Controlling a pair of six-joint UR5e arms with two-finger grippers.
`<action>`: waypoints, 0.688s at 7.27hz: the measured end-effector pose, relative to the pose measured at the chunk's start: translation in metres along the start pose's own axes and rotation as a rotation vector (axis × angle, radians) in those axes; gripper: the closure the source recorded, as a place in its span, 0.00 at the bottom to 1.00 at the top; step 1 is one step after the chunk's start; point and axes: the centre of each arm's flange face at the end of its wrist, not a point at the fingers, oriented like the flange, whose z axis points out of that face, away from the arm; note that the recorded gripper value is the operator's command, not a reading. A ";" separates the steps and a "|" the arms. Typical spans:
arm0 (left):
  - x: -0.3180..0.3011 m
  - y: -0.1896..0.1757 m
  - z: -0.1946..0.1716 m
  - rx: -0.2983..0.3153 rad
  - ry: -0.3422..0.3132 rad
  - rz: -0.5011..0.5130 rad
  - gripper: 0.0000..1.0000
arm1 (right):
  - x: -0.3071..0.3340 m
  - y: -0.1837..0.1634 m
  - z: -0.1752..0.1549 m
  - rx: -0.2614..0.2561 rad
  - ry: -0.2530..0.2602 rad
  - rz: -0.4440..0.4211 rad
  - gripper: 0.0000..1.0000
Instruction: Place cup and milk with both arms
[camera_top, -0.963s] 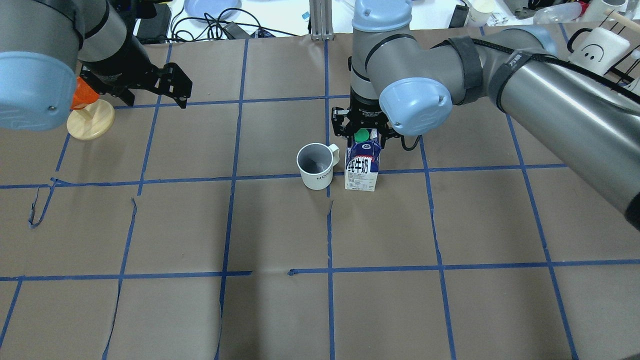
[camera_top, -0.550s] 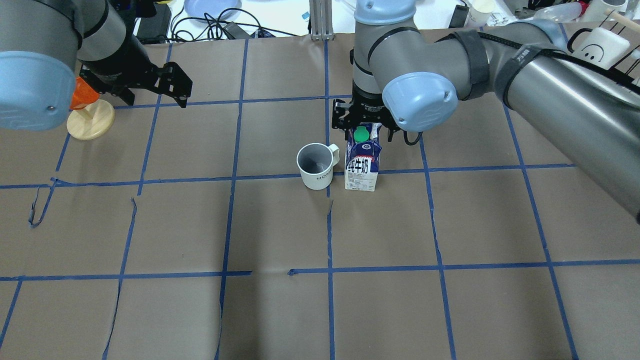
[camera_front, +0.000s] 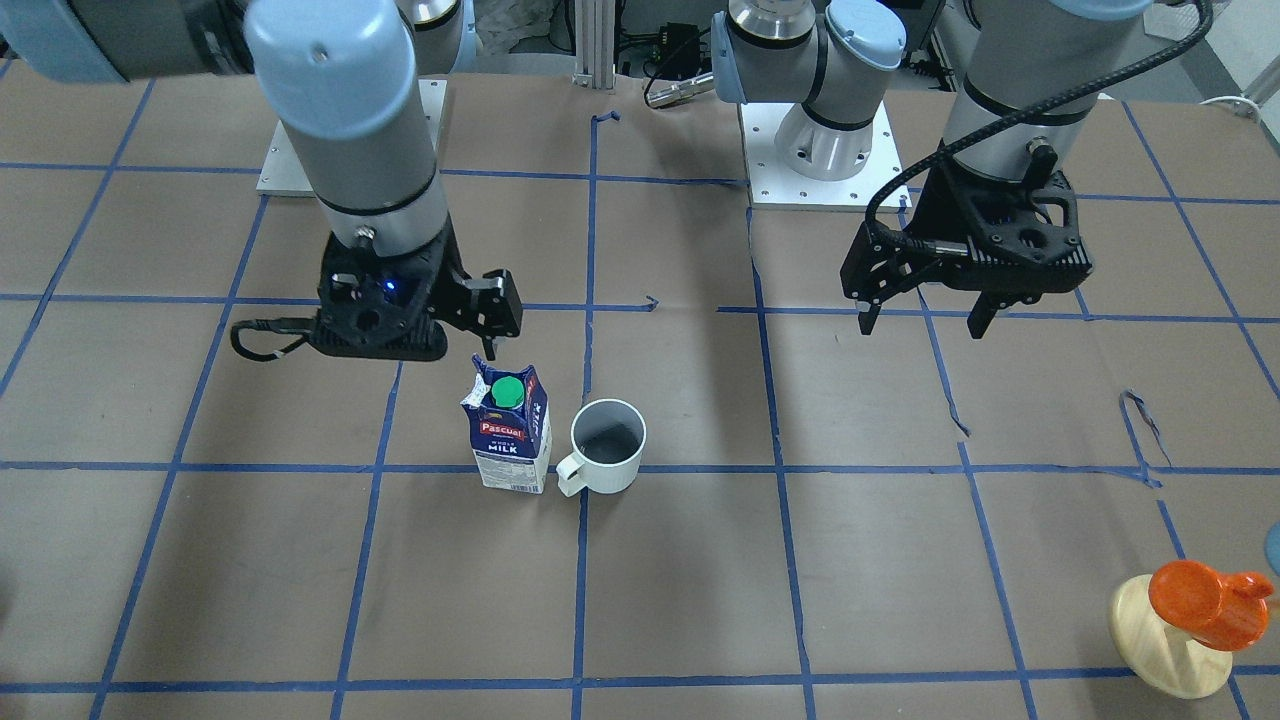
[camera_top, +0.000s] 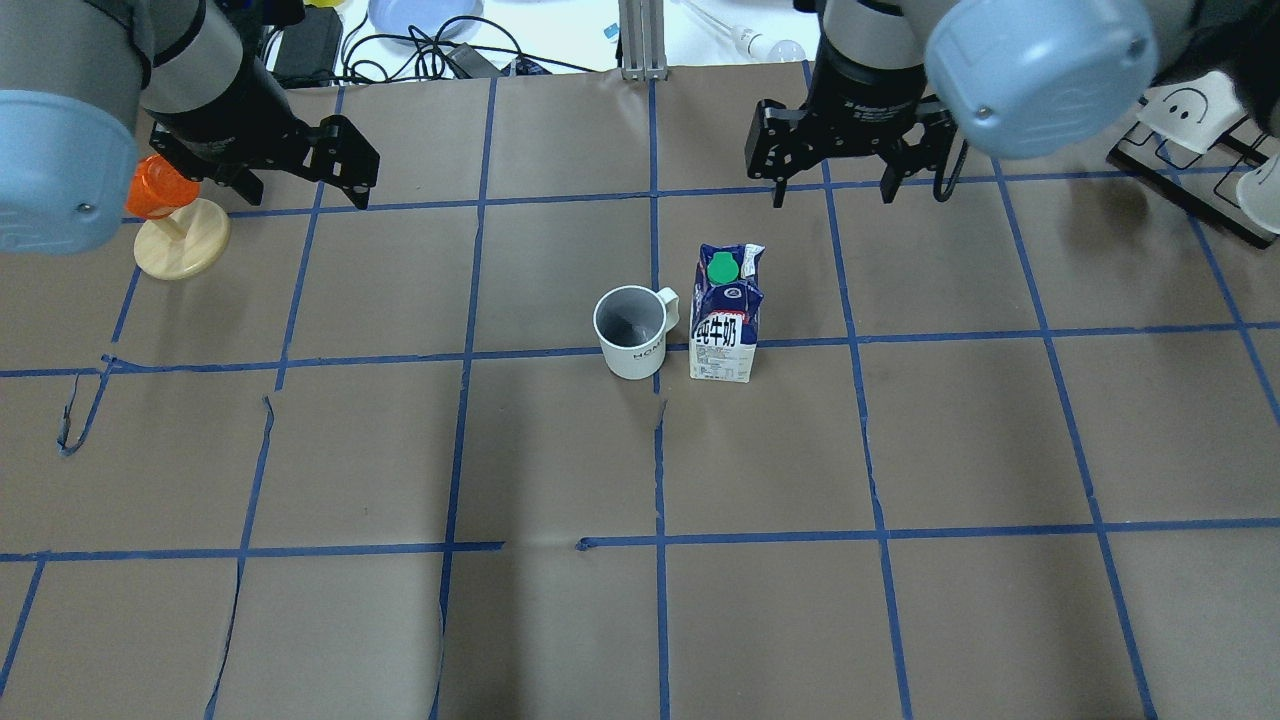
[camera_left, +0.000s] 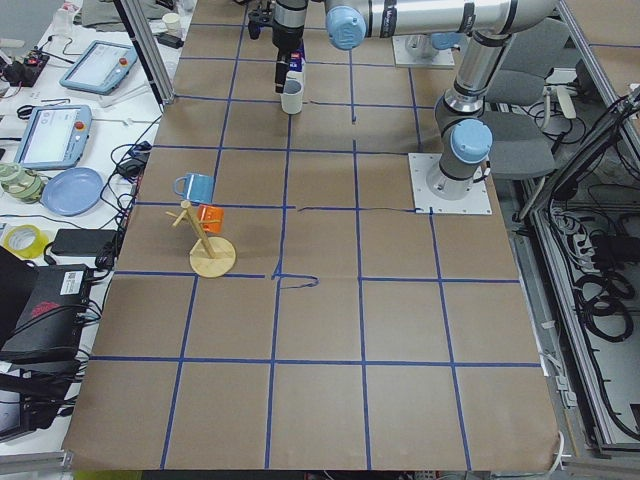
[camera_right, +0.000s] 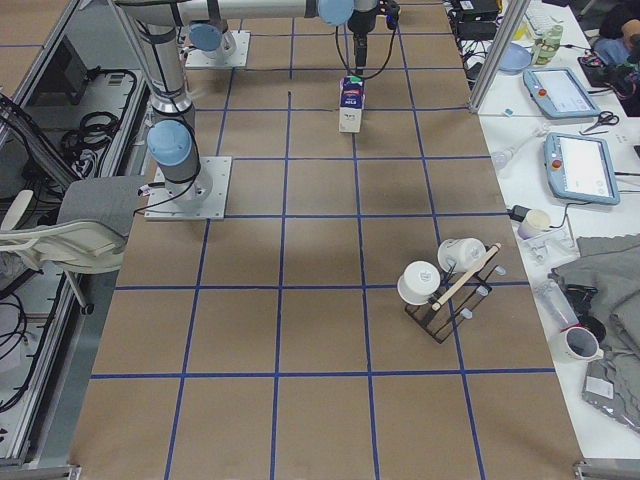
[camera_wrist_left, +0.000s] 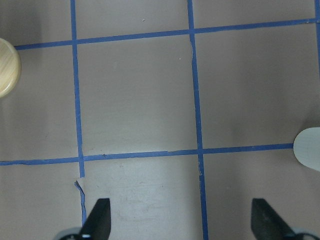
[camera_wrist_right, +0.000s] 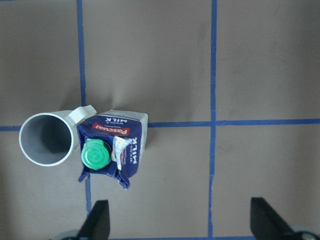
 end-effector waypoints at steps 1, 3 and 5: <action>0.000 0.000 -0.002 0.002 0.000 0.000 0.00 | 0.027 0.009 -0.017 -0.008 0.000 -0.045 0.00; 0.001 -0.001 -0.001 0.000 -0.001 -0.003 0.00 | 0.050 0.024 -0.039 0.000 -0.001 -0.066 0.00; 0.001 0.000 -0.001 -0.002 0.000 -0.008 0.00 | 0.052 0.027 -0.046 0.015 0.000 -0.066 0.00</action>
